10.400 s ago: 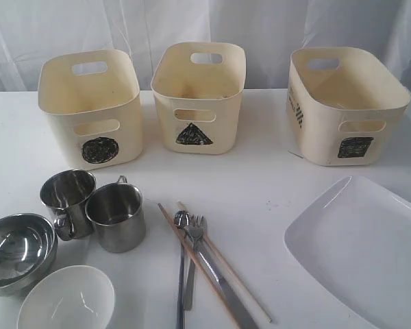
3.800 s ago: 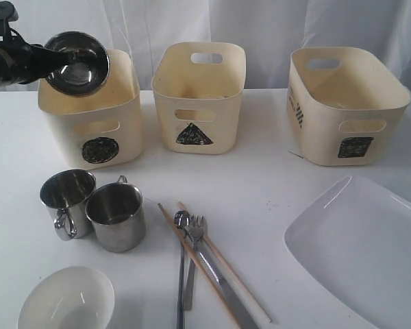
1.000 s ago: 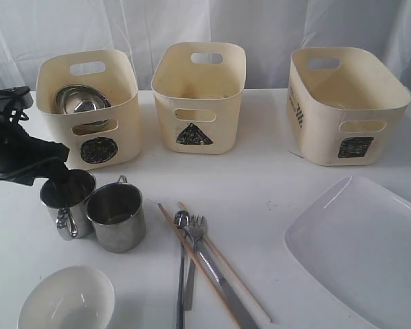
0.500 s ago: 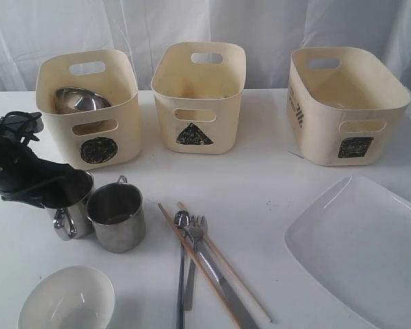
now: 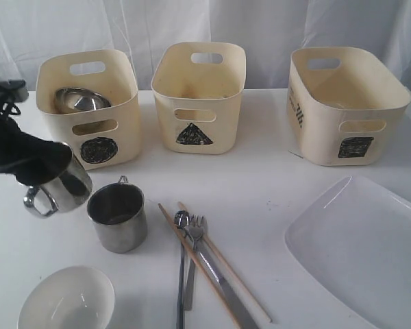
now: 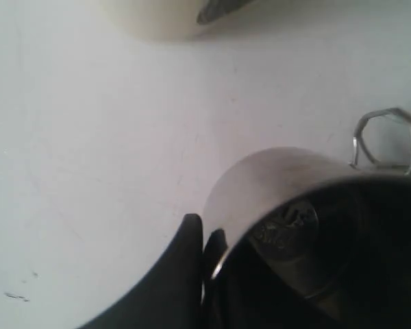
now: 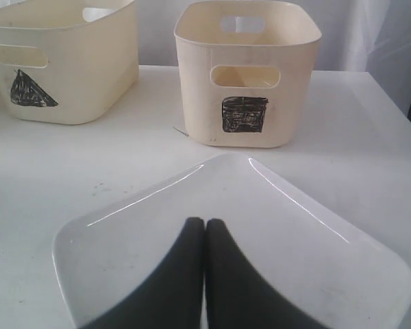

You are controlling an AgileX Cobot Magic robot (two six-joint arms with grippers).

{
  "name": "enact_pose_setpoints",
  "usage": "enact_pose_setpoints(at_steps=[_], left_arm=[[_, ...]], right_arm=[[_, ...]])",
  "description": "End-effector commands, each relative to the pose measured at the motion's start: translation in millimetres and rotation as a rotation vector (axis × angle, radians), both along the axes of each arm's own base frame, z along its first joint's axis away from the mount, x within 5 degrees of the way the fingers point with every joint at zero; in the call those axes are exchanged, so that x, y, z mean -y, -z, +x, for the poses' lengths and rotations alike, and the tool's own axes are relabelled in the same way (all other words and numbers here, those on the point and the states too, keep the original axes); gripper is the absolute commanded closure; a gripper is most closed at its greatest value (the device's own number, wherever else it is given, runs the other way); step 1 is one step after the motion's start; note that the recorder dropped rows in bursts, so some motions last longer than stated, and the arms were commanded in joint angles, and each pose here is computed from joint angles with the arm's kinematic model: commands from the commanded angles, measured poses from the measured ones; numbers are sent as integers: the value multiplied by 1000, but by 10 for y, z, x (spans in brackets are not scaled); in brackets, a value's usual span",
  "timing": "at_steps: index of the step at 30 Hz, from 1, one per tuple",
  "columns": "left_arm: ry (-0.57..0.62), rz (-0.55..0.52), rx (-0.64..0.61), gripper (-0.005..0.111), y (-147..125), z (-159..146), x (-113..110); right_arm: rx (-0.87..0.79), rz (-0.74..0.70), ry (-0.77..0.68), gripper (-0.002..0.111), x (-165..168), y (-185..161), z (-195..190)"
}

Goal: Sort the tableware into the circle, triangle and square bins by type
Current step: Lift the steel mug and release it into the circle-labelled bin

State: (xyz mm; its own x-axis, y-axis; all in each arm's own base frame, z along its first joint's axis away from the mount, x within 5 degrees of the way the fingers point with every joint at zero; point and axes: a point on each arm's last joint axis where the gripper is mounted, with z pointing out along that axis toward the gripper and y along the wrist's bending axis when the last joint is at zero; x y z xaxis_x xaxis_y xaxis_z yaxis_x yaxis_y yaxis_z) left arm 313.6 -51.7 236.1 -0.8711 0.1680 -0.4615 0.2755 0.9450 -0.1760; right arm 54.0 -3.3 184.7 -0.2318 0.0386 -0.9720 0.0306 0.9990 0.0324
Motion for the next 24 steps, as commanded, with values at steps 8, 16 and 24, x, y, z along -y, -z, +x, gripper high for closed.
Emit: enact_pose_setpoints(at_steps=[8, 16, 24], left_arm=[[-210, -6, 756, 107, -1078, 247, -157], [-433, -176, 874, 107, -620, 1015, -166], [-319, -99, 772, 87, -354, 1267, -79]], right_arm=[[15, 4, -4, 108, -4, -7, 2], [15, 4, -4, 108, -4, -7, 2], [15, 4, -4, 108, -4, -7, 2]])
